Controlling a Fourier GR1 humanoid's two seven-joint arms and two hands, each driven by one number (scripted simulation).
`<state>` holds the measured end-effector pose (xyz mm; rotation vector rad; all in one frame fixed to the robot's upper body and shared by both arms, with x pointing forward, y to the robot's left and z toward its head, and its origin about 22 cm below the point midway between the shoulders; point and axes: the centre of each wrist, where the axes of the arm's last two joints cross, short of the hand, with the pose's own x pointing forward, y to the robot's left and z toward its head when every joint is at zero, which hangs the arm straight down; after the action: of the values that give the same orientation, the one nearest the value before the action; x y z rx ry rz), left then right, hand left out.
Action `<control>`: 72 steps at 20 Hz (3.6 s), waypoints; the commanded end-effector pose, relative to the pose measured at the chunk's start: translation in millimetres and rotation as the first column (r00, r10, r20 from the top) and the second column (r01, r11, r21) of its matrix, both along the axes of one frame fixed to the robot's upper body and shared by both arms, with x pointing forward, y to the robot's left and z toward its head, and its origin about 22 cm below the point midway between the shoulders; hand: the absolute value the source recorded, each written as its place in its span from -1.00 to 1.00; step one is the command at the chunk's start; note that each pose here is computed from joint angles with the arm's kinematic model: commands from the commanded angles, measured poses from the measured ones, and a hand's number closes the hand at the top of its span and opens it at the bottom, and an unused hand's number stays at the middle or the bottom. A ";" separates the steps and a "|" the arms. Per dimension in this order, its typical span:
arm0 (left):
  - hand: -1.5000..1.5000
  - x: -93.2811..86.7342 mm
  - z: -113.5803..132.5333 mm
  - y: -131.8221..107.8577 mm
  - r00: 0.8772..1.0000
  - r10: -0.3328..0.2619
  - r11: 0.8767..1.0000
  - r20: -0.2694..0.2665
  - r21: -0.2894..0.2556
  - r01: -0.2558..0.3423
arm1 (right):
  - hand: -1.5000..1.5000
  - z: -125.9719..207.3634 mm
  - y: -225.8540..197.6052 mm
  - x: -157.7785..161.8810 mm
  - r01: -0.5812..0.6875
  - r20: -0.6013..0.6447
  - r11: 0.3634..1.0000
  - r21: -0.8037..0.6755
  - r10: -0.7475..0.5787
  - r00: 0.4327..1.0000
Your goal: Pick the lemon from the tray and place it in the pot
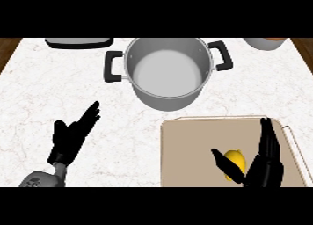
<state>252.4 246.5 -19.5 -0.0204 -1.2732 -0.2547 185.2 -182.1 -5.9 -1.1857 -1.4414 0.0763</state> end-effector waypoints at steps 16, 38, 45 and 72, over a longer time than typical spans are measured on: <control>0.00 9.3 -2.0 5.4 0.999 -0.042 0.999 -0.001 -0.014 0.042 | -1.00 57.0 46.3 -7.5 0.213 -0.576 0.967 0.138 -0.097 0.812; 0.00 5.0 4.9 10.5 0.999 -0.050 0.999 0.011 -0.019 0.050 | -1.00 28.6 21.7 -48.2 0.105 -0.267 0.916 0.387 0.002 0.964; 0.00 -0.2 -20.4 -7.4 0.999 -0.034 0.999 -0.001 -0.010 0.034 | -1.00 -8.6 -14.7 -42.8 0.129 -0.267 0.881 0.456 -0.003 0.964; 0.00 13.2 3.8 -29.2 0.993 -0.116 0.993 0.012 -0.027 0.116 | 1.00 -21.3 -35.6 25.5 -0.572 -0.030 0.750 0.332 0.615 0.788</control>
<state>262.7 226.3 -17.6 -0.0914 -1.2825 -0.3128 182.7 -209.9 -47.8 -0.6017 -1.4933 0.1508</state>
